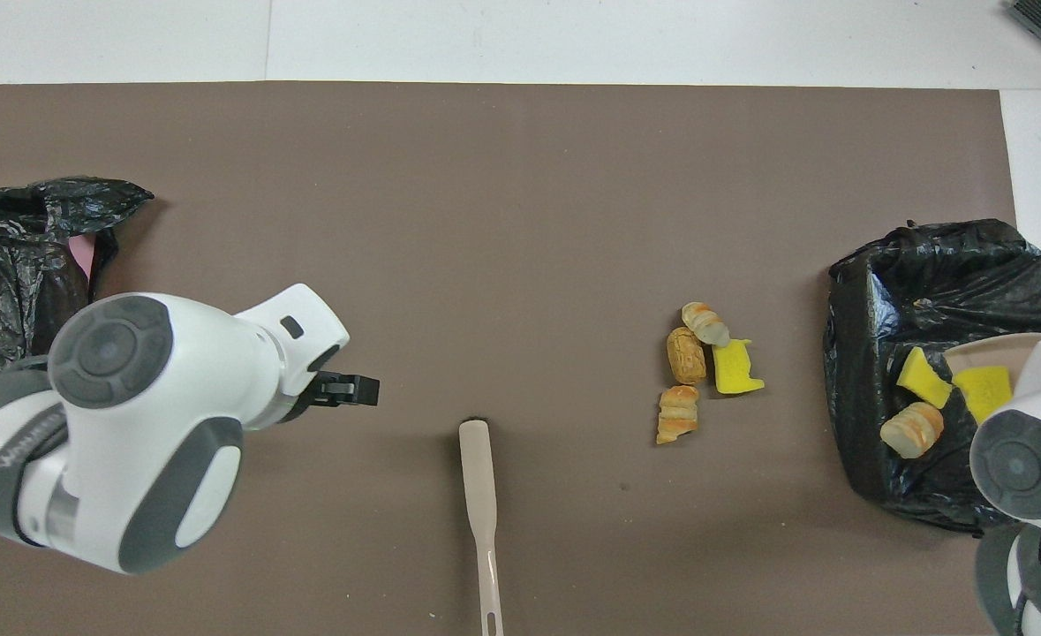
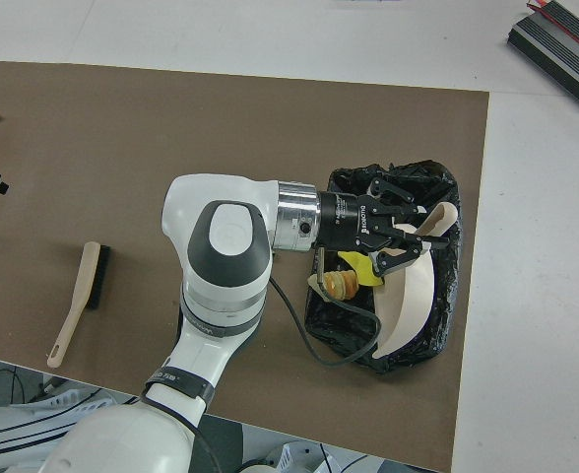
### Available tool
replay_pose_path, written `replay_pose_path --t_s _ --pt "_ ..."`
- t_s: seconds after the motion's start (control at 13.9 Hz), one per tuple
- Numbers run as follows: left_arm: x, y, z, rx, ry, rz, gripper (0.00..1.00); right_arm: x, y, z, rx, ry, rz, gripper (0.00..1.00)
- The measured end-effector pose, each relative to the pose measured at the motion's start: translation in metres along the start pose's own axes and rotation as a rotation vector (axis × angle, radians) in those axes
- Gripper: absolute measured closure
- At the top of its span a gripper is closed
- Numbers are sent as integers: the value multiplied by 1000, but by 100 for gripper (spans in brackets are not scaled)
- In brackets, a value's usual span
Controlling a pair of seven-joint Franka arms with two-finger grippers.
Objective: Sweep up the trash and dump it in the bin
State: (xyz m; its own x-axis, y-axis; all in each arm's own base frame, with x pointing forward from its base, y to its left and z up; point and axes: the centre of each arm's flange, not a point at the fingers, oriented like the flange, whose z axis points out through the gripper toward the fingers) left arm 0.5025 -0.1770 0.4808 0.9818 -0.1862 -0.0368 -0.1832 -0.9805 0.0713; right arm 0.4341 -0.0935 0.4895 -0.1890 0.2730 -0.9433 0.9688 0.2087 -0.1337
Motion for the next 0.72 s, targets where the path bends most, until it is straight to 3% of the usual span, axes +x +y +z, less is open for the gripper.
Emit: replay_pose_path --t_s 0.22,0.43,0.58,0.72 --pt "25 -48 -22 -6 11 10 0 -4 -3 -24 12 -91 5 69" --pt "36 -98 -42 -7 54 -41 0 -33 -21 -42 3 -120 61 69" --pt "37 -131 -51 -6 73 -79 0 -47 -35 -50 20 -112 103 69" --pt "36 -159 -56 -5 83 -114 0 -59 -47 -74 55 -38 164 69"
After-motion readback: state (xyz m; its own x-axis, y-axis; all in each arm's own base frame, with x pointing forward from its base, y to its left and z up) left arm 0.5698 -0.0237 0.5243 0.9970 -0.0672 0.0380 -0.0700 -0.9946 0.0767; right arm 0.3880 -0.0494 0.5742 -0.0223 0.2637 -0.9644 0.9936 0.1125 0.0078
